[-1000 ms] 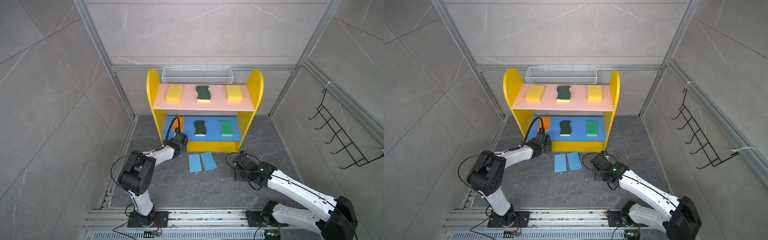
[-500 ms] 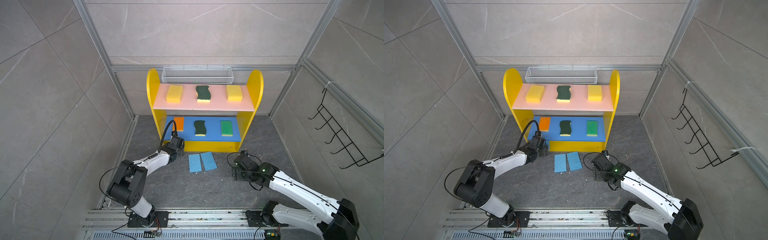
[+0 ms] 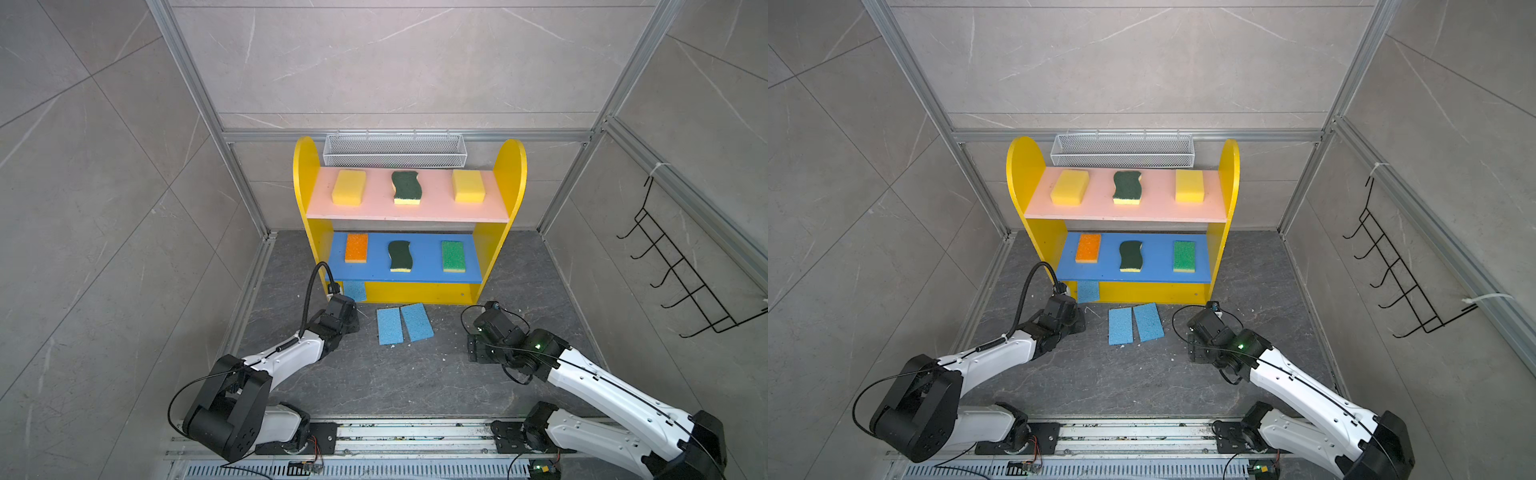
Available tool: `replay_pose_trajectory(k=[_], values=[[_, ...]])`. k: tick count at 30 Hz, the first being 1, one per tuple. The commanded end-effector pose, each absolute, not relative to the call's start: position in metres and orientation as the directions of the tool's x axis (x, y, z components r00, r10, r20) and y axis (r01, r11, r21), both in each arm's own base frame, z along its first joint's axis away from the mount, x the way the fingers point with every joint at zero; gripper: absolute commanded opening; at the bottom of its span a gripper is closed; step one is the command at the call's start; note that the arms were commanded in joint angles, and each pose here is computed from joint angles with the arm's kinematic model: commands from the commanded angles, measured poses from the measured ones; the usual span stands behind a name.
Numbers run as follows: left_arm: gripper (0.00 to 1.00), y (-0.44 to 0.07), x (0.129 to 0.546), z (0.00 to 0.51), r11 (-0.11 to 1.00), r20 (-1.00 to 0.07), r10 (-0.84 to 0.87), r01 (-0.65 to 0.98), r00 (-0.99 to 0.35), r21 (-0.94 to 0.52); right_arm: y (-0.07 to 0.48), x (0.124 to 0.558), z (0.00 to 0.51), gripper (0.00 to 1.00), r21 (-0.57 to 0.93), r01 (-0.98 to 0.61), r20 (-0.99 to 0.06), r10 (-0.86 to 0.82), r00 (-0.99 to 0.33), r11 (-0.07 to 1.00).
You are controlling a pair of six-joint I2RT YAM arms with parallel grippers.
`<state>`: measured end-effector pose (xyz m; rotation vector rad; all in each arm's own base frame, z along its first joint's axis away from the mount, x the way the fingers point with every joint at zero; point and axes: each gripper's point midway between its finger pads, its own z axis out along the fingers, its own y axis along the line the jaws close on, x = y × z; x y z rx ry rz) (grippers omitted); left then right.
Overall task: Place and organize the cleaning sponges onto the shelf
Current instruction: 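Place the light-blue sponge on the yellow base under the blue shelf with the left gripper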
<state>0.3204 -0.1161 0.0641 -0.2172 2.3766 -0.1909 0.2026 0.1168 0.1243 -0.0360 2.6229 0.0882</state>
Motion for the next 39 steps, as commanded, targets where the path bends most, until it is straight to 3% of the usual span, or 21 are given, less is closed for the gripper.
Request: replay_pose_trajectory(k=[1,4,13,39], values=[[0.34,-0.125,0.339,0.081,0.922,-0.695,-0.369,-0.152,-0.616,-0.355,0.113,0.195,0.127,0.81,0.056,-0.049,-0.49,-0.015,-0.872,0.997],[0.24,-0.126,0.344,0.082,0.897,-0.699,-0.427,-0.167,-0.573,-0.41,0.115,0.196,0.139,0.79,0.092,-0.06,-0.522,-0.003,-0.853,0.994],[0.09,-0.134,0.36,0.062,0.877,-0.671,-0.466,-0.2,-0.577,-0.437,0.12,0.192,0.144,0.66,0.14,-0.096,-0.54,-0.005,-0.841,0.986],[0.08,-0.112,0.382,0.035,0.722,-0.624,-0.692,-0.335,-0.362,-0.605,0.123,0.184,0.138,0.65,0.146,-0.157,-0.536,-0.055,-0.843,0.977]])
